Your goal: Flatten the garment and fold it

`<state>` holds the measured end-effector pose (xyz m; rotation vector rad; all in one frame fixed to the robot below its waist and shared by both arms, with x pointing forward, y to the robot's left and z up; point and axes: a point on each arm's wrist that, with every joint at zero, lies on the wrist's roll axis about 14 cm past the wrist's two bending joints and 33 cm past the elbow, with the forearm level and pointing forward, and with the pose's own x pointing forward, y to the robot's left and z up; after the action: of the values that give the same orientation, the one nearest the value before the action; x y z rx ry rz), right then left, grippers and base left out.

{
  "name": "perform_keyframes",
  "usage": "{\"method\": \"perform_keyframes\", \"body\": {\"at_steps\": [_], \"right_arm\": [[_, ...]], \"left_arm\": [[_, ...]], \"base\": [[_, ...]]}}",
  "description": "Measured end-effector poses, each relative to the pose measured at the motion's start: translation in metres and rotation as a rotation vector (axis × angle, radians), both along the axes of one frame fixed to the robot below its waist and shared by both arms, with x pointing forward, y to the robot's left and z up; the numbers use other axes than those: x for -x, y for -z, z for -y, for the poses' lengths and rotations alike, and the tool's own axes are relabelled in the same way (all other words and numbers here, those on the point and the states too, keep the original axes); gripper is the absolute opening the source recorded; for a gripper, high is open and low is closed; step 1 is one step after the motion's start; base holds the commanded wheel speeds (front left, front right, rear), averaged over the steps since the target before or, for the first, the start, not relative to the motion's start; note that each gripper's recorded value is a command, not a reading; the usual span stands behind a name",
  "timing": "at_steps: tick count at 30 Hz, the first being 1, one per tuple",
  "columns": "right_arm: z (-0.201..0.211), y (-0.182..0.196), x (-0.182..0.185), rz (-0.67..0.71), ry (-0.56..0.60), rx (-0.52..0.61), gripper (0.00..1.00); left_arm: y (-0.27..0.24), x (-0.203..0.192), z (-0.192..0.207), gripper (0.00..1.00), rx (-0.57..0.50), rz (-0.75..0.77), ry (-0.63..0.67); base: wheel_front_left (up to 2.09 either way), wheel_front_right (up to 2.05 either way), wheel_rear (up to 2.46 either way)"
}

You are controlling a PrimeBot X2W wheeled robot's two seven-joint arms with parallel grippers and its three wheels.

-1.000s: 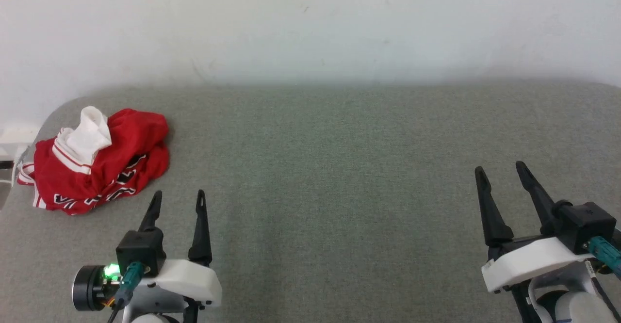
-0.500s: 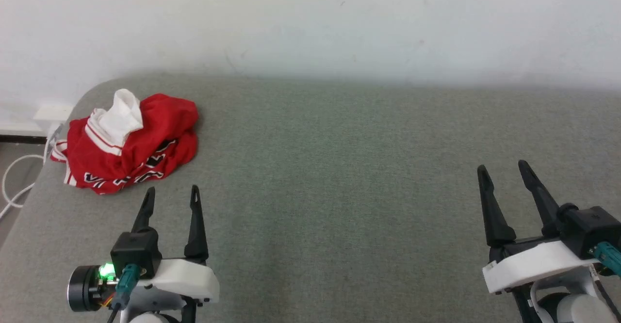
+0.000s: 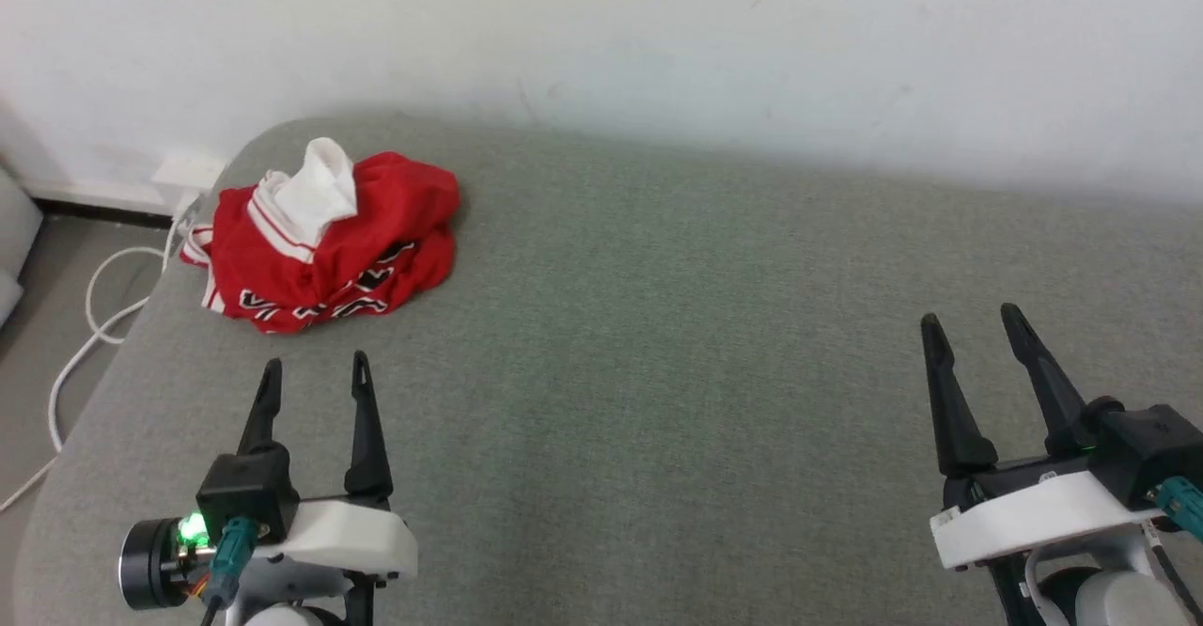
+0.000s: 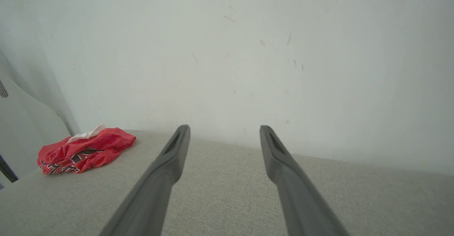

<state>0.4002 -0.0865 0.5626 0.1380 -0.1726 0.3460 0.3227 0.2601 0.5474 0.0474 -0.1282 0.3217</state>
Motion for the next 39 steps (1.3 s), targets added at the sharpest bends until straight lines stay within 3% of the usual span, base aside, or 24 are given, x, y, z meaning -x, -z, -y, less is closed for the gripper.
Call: {"method": "perform_keyframes", "body": {"at_steps": [27, 33, 39], "right_arm": [[-0.065, -0.001, -0.007, 0.025, -0.185, -0.056, 1.0], [-0.066, 0.001, -0.008, 0.027, -0.186, -0.067, 1.0], [-0.061, 0.008, -0.013, 0.016, -0.17, -0.077, 1.0]], "left_arm": [[-0.006, 0.058, -0.062, 1.0, 0.007, 0.049, -0.255], [-0.012, 0.048, -0.068, 1.0, -0.005, 0.066, -0.234], [-0.02, 0.011, -0.083, 1.0, -0.043, 0.069, -0.187]], "base": [[0.0, 0.0, 0.0], [0.0, 0.0, 0.0], [0.0, 0.0, 0.0]]}}
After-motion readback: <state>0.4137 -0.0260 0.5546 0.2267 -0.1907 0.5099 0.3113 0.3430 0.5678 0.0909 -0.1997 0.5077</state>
